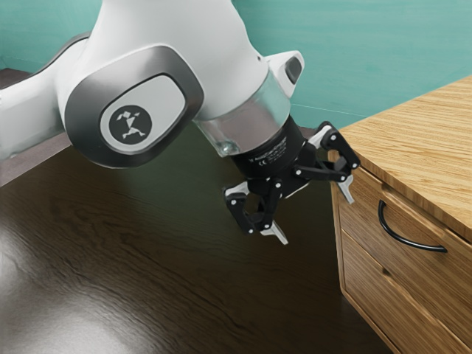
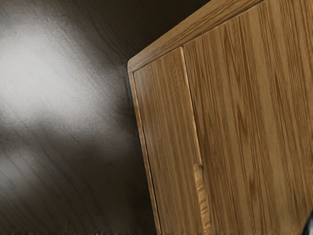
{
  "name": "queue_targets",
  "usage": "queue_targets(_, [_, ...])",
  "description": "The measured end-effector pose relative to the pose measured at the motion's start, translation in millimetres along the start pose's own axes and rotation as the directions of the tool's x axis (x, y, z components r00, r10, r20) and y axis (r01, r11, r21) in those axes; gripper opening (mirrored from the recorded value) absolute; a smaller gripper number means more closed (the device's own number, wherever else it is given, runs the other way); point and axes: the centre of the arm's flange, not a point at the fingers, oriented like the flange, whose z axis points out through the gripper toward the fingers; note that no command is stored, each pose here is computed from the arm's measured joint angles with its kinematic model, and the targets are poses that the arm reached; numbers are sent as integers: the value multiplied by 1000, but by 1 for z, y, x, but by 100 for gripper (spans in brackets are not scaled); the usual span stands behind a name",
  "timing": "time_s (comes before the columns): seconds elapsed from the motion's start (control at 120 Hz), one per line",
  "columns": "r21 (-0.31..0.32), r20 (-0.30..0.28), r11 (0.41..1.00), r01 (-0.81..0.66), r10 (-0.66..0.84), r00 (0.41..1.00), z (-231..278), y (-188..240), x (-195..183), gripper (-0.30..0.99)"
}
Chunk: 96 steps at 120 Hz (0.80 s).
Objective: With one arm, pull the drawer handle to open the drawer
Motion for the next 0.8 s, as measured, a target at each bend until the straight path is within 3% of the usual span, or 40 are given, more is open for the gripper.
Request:
queue_targets(0.425, [-17,16,999,39,-39,999,22,16,-18,69])
queue_targets(0.8, [-59,5,997,48,-48,999,46,20,-10,69])
